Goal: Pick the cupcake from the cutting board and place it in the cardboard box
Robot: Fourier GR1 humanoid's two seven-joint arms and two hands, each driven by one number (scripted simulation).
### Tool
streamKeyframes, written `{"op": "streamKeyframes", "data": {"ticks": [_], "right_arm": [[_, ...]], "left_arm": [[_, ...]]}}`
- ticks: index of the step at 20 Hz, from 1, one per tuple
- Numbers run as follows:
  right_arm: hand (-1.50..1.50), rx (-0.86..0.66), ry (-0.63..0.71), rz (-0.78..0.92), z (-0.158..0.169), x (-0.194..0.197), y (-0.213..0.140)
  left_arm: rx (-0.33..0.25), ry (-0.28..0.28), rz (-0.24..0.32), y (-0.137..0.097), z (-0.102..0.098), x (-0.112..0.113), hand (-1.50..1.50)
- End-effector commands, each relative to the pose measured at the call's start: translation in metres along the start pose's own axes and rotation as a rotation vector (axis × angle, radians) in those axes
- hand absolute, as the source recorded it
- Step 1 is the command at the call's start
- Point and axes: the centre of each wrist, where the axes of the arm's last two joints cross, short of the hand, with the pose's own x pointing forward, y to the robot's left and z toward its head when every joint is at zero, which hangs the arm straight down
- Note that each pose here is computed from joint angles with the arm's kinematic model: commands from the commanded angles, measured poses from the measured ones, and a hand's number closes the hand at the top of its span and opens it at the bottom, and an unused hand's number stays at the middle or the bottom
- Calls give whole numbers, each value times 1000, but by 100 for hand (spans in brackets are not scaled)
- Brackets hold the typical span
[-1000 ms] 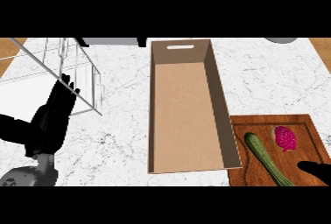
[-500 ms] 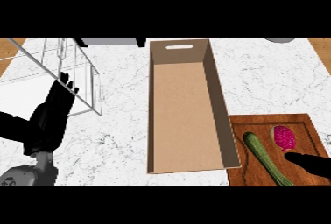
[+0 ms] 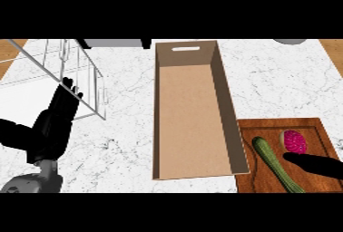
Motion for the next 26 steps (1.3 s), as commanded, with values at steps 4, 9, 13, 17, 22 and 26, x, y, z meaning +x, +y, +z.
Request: {"op": "streamKeyframes", "data": {"ticks": [4, 9, 13, 17, 22, 26], "right_arm": [[-150, -6, 82, 34, -1, -12, 4], [-150, 11, 78, 22, 1, -21, 6], [-150, 48, 73, 23, -24, -13, 28], [-150, 53, 80, 35, -28, -18, 10], [-150, 45, 81, 27, -27, -26, 27], [-150, 56, 85, 26, -18, -15, 40]], "left_arm": [[3, -15, -2, 9, 19, -11, 0], [-3, 5, -1, 13, -5, 1, 0], [-25, 5, -7, 2, 4, 13, 0], [7, -16, -4, 3, 2, -7, 0], [-9, 2, 8, 8, 12, -10, 0], [4, 11, -6, 2, 7, -4, 0]]}}
